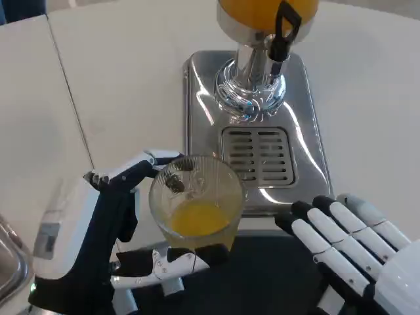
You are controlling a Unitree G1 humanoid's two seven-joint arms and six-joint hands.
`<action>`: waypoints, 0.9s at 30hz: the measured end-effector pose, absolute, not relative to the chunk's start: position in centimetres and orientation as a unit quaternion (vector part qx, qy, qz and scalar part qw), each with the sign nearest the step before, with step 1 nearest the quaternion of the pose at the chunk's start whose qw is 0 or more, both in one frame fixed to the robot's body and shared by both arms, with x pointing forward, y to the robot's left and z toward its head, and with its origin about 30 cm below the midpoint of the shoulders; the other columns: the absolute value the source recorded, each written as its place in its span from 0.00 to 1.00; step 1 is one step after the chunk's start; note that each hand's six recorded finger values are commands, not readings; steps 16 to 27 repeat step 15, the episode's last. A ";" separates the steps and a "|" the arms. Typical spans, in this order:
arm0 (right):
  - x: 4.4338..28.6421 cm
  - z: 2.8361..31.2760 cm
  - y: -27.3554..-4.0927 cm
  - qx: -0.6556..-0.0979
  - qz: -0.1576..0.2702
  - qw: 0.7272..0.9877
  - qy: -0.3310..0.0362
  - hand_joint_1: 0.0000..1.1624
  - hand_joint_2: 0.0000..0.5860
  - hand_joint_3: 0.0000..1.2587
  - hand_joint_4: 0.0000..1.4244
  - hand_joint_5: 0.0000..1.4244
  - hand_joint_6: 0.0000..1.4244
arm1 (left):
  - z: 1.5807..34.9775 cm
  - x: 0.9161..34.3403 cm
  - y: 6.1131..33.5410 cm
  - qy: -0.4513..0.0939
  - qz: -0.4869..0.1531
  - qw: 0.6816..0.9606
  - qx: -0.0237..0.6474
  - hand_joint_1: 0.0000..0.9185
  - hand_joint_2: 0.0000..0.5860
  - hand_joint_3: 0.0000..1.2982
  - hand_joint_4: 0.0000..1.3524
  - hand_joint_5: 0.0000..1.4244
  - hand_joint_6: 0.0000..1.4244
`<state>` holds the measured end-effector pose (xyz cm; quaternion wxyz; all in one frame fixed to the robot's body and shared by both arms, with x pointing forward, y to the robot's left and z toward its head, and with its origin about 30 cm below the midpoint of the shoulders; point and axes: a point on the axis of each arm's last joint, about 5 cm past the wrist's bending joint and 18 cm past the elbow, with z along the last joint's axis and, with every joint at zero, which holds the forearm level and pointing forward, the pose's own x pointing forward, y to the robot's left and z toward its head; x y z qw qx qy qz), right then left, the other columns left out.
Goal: Grasp the cup under the faucet to collect the drink, then remove the cup.
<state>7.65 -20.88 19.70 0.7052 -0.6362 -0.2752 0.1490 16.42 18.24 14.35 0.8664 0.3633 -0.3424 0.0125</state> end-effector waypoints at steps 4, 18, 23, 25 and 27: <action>7.6 19.7 -20.9 -0.635 0.148 0.706 -0.275 0.00 0.96 0.00 0.00 0.00 0.00 | 14.3 16.4 18.2 -0.343 0.012 0.867 0.363 0.78 0.06 0.87 0.86 0.96 1.00; 7.7 19.7 -20.9 -0.634 0.144 0.710 -0.271 0.00 0.96 0.00 0.00 0.00 0.00 | 14.4 15.7 18.2 -0.351 0.001 0.864 0.362 0.78 0.06 0.87 0.86 0.96 1.00; 7.7 19.7 -20.9 -0.634 0.144 0.710 -0.271 0.00 0.96 0.00 0.00 0.00 0.00 | 14.4 15.7 18.2 -0.351 0.001 0.864 0.362 0.78 0.06 0.87 0.86 0.96 1.00; 7.7 19.7 -20.9 -0.634 0.144 0.710 -0.271 0.00 0.96 0.00 0.00 0.00 0.00 | 14.4 15.7 18.2 -0.351 0.001 0.864 0.362 0.78 0.06 0.87 0.86 0.96 1.00; 7.7 19.7 -20.9 -0.634 0.144 0.710 -0.271 0.00 0.96 0.00 0.00 0.00 0.00 | 14.4 15.7 18.2 -0.351 0.001 0.864 0.362 0.78 0.06 0.87 0.86 0.96 1.00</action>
